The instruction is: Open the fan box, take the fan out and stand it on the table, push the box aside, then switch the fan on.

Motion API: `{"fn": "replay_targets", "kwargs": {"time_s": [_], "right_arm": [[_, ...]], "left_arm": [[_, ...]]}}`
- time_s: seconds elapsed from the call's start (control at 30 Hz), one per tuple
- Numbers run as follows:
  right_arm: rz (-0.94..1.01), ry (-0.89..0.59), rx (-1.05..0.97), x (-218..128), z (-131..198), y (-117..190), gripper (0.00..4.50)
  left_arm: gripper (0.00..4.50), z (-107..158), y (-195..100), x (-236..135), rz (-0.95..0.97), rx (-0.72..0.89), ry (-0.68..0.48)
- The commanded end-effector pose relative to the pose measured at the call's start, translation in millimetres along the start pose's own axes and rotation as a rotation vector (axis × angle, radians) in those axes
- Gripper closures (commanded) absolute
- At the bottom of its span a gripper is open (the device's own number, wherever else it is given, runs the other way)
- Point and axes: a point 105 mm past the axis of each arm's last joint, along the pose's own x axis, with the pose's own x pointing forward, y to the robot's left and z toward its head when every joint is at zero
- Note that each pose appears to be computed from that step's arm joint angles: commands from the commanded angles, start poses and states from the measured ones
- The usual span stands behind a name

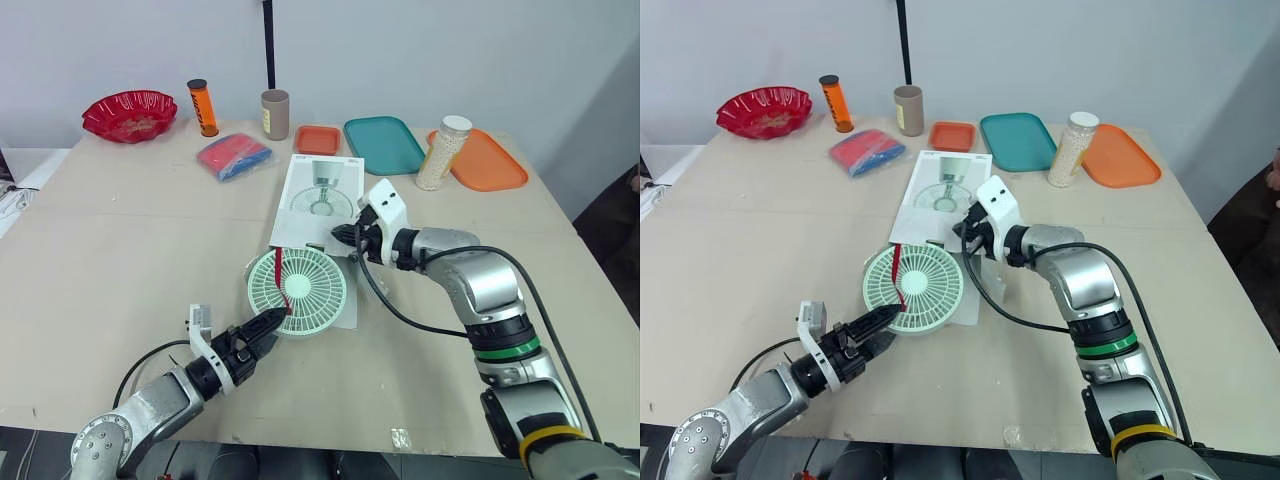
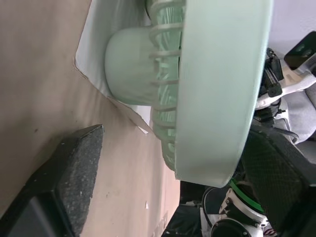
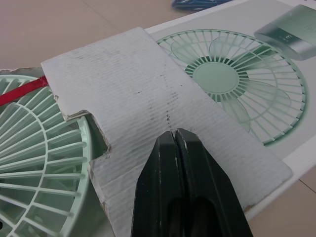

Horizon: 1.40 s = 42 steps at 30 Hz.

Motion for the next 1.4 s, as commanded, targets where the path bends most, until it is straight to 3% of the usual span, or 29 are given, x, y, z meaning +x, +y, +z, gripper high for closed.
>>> {"fn": "replay_targets", "kwargs": {"time_s": [0.03, 0.23, 0.63, 0.67, 0.73, 0.83, 0.9, 1.13, 1.4], "right_arm": [[0.019, 0.031, 0.017, 6, -8, 4, 4.50], [0.020, 0.025, 0.015, 9, -8, 6, 4.50], [-0.010, 0.031, 0.014, 3, -10, 2, 4.50], [-0.011, 0.032, 0.012, 3, -10, 2, 4.50], [-0.012, 0.031, 0.012, 3, -9, 2, 4.50], [-0.011, 0.030, 0.012, 3, -8, 2, 4.50], [-0.008, 0.029, 0.010, 4, -8, 2, 4.50], [-0.001, 0.028, 0.004, 6, -7, 3, 4.50], [0.002, 0.033, 0.000, 5, -8, 2, 4.50]], "left_arm": [[0.07, 8, -8, -2, -0.038, 0.032, -0.015], [0.07, 27, 3, 9, -0.018, 0.014, -0.036], [0.07, 28, -7, 39, -0.050, -0.011, -0.018], [0.62, 27, -7, 40, -0.046, -0.013, -0.018], [1.11, 24, -8, 39, -0.040, -0.013, -0.009], [2.26, 18, -7, 36, -0.024, -0.009, 0.007], [2.63, 14, -8, 31, -0.013, -0.028, 0.009], [2.63, -6, -3, 14, 0.049, -0.101, 0.029], [2.63, -12, -9, 0, 0.067, -0.050, 0.024]]}}
